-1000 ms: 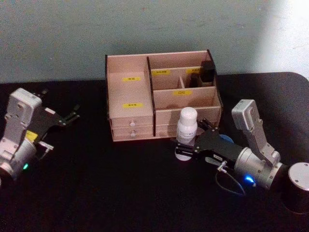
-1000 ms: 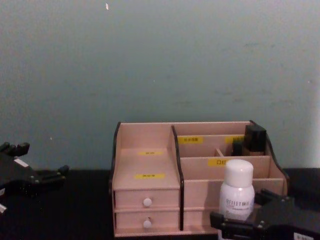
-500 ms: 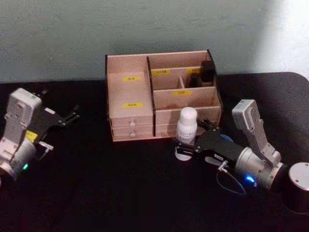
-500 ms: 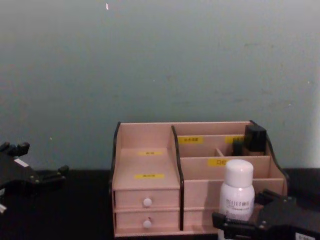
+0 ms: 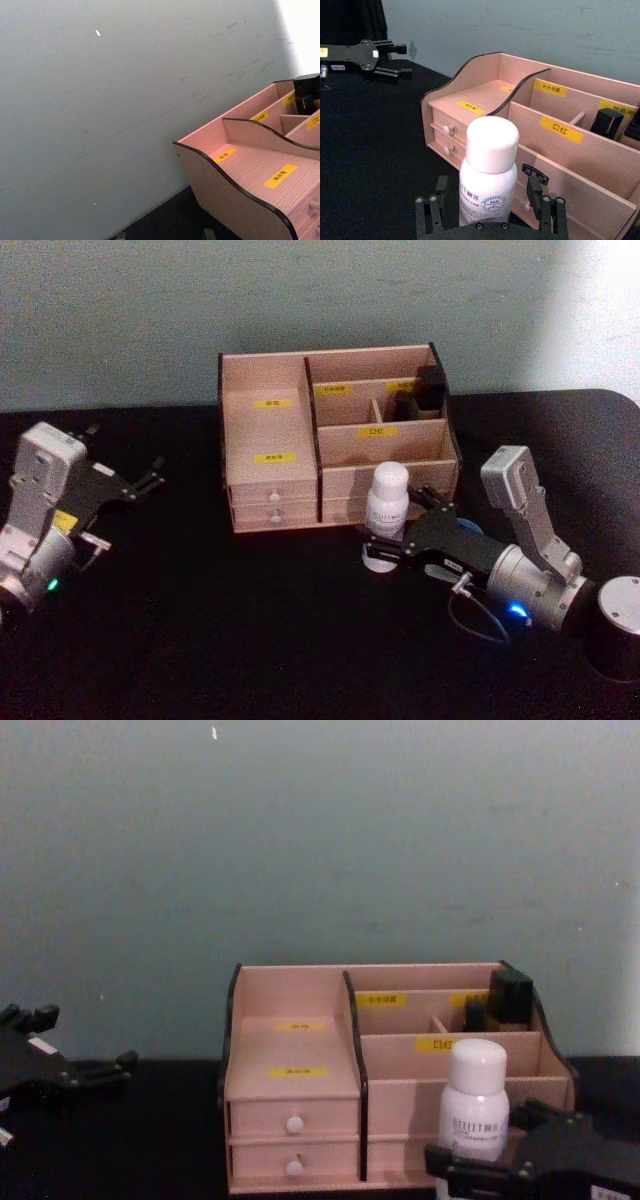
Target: Pick up the facial cleanser and watermelon frost from the table and place them into the tiered storage box.
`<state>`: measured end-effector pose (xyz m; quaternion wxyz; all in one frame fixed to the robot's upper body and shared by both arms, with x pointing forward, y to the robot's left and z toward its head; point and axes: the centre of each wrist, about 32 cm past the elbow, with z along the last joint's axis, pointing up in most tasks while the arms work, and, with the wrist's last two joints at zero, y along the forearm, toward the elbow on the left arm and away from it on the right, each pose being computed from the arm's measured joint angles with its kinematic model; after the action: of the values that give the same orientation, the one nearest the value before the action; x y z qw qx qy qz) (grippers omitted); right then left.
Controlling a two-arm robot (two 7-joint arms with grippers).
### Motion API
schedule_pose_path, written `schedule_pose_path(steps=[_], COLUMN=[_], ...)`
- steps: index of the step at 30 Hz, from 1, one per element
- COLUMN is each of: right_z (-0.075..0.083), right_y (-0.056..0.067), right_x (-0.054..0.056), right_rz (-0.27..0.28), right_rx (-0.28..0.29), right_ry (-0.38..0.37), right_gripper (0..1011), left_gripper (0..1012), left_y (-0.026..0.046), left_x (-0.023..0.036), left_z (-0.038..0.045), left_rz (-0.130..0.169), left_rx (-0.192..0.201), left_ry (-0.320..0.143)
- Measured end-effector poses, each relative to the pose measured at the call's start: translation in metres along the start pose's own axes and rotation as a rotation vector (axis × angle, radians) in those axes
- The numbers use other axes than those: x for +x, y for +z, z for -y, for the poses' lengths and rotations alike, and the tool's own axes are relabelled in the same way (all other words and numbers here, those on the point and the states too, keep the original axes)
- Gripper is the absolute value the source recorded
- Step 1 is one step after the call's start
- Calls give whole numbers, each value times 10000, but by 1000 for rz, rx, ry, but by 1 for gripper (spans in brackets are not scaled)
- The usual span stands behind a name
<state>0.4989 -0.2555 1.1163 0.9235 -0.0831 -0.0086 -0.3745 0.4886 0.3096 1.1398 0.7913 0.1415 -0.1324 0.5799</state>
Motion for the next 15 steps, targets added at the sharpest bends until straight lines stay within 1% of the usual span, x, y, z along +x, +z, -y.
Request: schedule_pose_path(steps=[5, 6, 8, 10, 12, 13, 15], right_z=[0, 0, -1, -1, -1, -1, -1], right_y=[1, 1, 2, 3, 3, 3, 3], right_x=[0, 0, 0, -1, -1, -1, -1], right_rz=[0, 0, 1, 1, 0, 0, 0], right_rx=[1, 1, 1, 1, 1, 1, 2], right_ry=[0, 0, 0, 0, 0, 0, 0], right_gripper=[915, 868, 835, 763, 733, 678, 630], left_gripper=[1001, 1001, 1001, 1001, 1001, 1001, 1001], left_y=[0, 0, 0, 0, 0, 0, 0], left_x=[0, 0, 0, 0, 0, 0, 0], left_z=[0, 0, 0, 0, 0, 0, 0], left_rz=[0, 0, 0, 0, 0, 0, 0], left_rx=[0, 0, 0, 0, 0, 0, 0], left_ry=[0, 0, 0, 0, 0, 0, 0])
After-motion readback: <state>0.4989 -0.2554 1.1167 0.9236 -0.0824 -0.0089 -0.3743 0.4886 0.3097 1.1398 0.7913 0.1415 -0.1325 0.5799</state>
